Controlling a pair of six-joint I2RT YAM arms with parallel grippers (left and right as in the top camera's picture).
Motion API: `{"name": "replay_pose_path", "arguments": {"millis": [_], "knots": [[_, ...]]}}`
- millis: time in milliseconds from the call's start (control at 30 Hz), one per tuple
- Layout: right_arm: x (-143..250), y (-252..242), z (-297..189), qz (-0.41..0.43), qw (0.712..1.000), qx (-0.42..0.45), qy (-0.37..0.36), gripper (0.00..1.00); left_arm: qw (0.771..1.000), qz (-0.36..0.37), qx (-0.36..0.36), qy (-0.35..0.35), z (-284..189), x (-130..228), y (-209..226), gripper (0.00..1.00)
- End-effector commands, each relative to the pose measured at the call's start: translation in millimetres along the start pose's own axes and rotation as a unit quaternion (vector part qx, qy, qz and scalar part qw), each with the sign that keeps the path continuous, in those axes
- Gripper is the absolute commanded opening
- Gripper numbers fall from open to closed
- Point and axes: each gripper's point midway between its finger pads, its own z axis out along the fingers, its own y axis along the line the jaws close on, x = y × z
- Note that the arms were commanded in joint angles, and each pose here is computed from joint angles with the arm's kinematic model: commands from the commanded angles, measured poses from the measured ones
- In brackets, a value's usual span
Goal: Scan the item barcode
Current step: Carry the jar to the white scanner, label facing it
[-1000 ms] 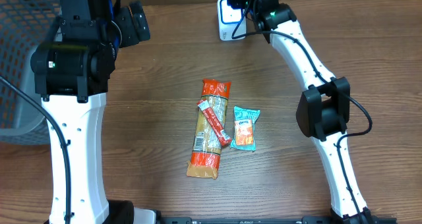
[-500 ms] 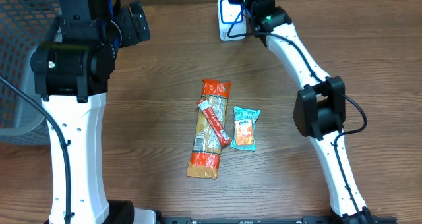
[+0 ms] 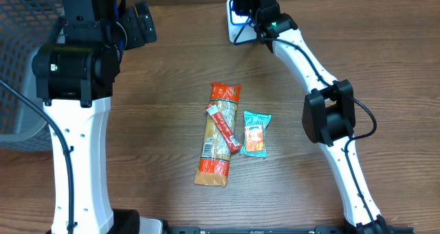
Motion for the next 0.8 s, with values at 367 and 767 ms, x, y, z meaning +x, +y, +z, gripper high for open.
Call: {"name": "replay_pose_path", "arguments": {"millis": [367, 767], "knots": [[-51, 22, -23, -0.012, 0.998, -0.018, -0.058, 0.04, 1.000, 0.006, -0.005, -0.007, -3, -4, 4, 1.00], [-156, -3, -190, -0.001, 0.999, 0.046, -0.006, 0.04, 1.000, 0.006, -0.005, -0.007, -3, -4, 4, 1.00]]}}
